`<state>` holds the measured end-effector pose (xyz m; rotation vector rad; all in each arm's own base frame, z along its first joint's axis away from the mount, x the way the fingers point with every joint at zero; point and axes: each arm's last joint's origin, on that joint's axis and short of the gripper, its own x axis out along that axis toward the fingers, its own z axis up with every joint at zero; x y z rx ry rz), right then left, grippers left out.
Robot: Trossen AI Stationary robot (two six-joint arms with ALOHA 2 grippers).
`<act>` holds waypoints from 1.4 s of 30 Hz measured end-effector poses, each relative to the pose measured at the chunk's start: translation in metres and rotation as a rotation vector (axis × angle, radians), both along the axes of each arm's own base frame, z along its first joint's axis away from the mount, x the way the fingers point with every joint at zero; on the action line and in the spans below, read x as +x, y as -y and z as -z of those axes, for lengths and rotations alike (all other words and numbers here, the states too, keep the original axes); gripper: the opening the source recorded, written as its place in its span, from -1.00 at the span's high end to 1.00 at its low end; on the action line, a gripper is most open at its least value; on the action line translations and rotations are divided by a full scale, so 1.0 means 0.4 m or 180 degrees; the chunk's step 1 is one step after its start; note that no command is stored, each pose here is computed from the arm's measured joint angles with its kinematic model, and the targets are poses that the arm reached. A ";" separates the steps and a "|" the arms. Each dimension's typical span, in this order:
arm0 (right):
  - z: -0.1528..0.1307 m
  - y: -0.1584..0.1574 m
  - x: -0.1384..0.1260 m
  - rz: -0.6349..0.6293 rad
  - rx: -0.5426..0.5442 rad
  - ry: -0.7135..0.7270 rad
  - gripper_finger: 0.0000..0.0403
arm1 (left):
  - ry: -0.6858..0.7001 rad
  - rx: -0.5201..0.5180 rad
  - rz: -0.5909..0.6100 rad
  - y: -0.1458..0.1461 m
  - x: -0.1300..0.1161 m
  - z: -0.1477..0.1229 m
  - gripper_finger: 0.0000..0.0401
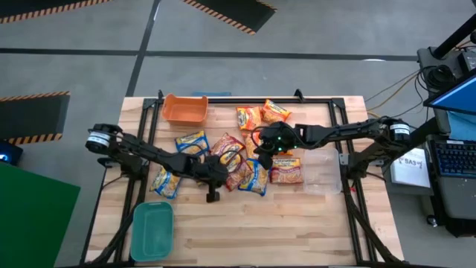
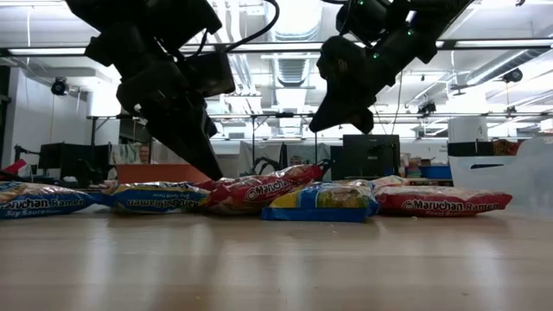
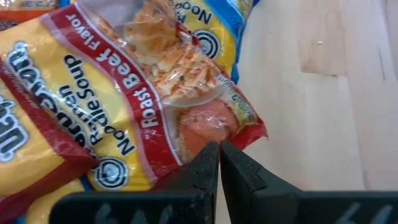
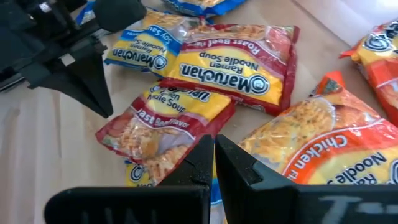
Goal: Sort Maruchan noodles
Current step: Put the red noodle pack into the transparent bin
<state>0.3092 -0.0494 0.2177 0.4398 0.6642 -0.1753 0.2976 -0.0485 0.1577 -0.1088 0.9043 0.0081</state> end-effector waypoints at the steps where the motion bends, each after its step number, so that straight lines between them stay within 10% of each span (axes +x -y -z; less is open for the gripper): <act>1: 0.000 0.000 0.000 0.0013 0.0016 -0.0003 0.96 | 0.0000 0.0001 0.0005 0.002 0.001 0.002 1.00; 14: 0.000 0.002 0.001 0.0329 0.0354 0.0022 0.90 | -0.0011 0.0009 0.0005 0.002 0.003 0.028 1.00; 30: 0.050 -0.011 0.042 0.0502 0.0687 0.0024 -0.18 | 0.0156 0.0071 -0.0039 -0.005 -0.024 0.067 1.00; 42: 0.126 -0.005 0.173 0.0122 0.1093 -0.0271 -0.56 | 0.0284 0.0051 -0.0314 -0.017 -0.061 0.109 1.00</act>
